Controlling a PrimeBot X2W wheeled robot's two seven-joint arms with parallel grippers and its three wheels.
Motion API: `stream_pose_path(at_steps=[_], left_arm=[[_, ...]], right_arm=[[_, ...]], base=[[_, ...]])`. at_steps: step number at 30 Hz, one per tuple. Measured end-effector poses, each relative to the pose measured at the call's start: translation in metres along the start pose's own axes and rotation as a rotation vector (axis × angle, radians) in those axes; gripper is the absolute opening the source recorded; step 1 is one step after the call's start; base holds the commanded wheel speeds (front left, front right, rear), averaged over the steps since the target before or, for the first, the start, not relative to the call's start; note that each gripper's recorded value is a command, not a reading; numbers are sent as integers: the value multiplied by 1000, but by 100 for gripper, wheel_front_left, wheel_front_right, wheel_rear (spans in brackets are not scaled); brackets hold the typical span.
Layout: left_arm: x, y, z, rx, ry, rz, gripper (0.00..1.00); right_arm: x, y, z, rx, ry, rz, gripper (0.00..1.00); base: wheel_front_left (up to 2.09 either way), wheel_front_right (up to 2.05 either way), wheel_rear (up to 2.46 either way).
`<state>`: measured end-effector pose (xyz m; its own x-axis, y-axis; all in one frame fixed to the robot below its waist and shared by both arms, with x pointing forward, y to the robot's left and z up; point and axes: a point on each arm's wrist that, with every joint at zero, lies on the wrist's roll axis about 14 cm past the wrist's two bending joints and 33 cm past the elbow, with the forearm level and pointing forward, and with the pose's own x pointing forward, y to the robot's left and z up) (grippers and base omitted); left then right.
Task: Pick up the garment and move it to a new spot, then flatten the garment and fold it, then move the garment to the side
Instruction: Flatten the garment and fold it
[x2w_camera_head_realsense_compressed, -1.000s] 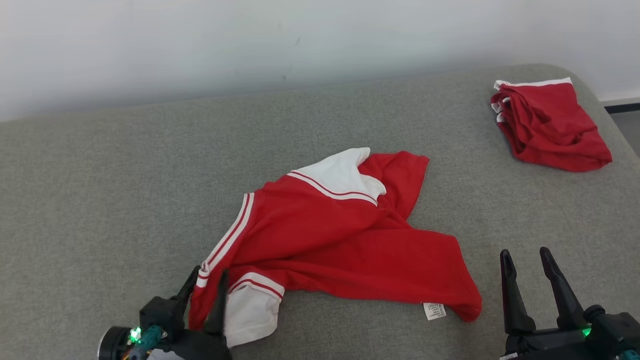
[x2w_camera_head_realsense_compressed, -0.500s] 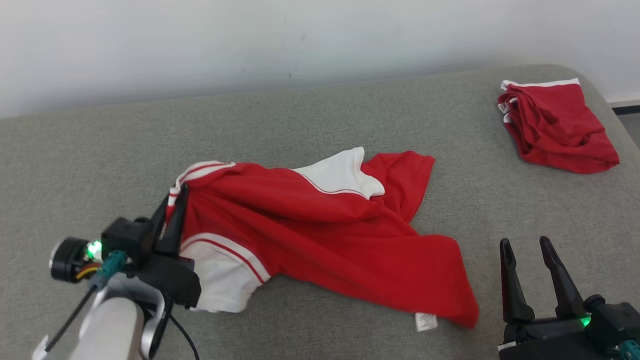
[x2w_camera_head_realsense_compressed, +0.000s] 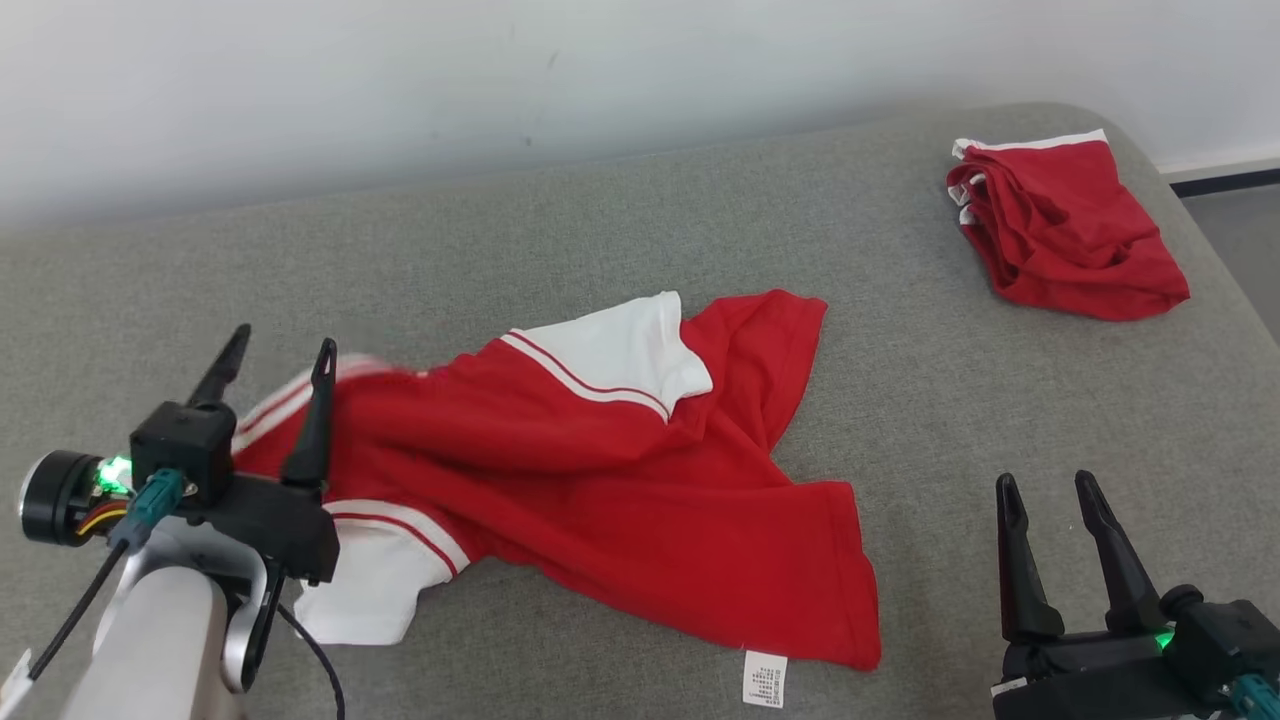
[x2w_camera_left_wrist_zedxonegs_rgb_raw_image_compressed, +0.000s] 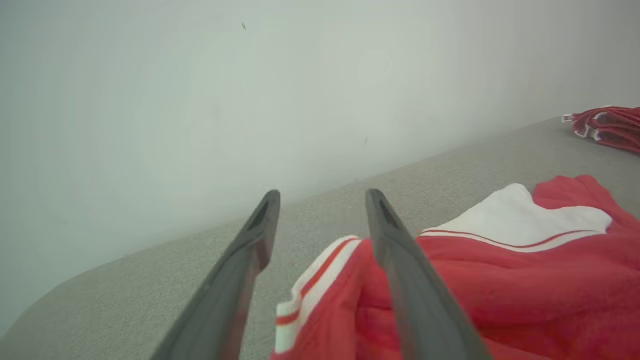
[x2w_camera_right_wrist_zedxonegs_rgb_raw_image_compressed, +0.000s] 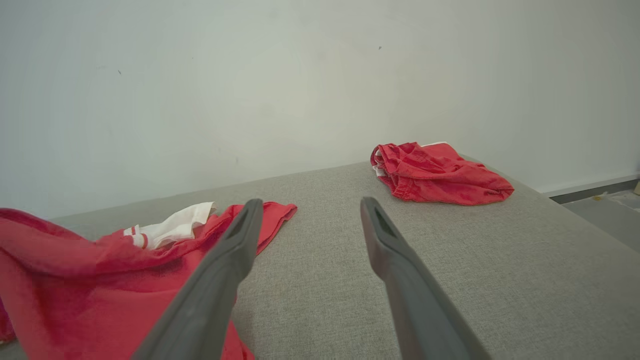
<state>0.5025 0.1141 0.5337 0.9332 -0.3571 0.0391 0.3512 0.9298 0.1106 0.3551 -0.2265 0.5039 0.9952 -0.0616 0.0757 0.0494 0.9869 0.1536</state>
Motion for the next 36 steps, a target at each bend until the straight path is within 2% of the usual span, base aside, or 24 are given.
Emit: stream_pose_path(at_steps=[6, 12, 25, 36], left_arm=[[-15, 11, 14, -18, -76, 59, 100], [-55, 21, 27, -43, -146, 149, 100], [-132, 29, 22, -98, -161, 311, 100], [-160, 31, 5, -126, -116, 378, 100]], right_arm=[[-4, 2, 1, 3, -4, 6, 100], [-6, 15, 3, 9, -11, 50, 100], [-6, 33, 1, 12, -7, 111, 100], [-9, 35, -18, 26, 54, 112, 100]], base=[[0, 0, 0], [0, 0, 0], [0, 0, 0], [0, 0, 0]])
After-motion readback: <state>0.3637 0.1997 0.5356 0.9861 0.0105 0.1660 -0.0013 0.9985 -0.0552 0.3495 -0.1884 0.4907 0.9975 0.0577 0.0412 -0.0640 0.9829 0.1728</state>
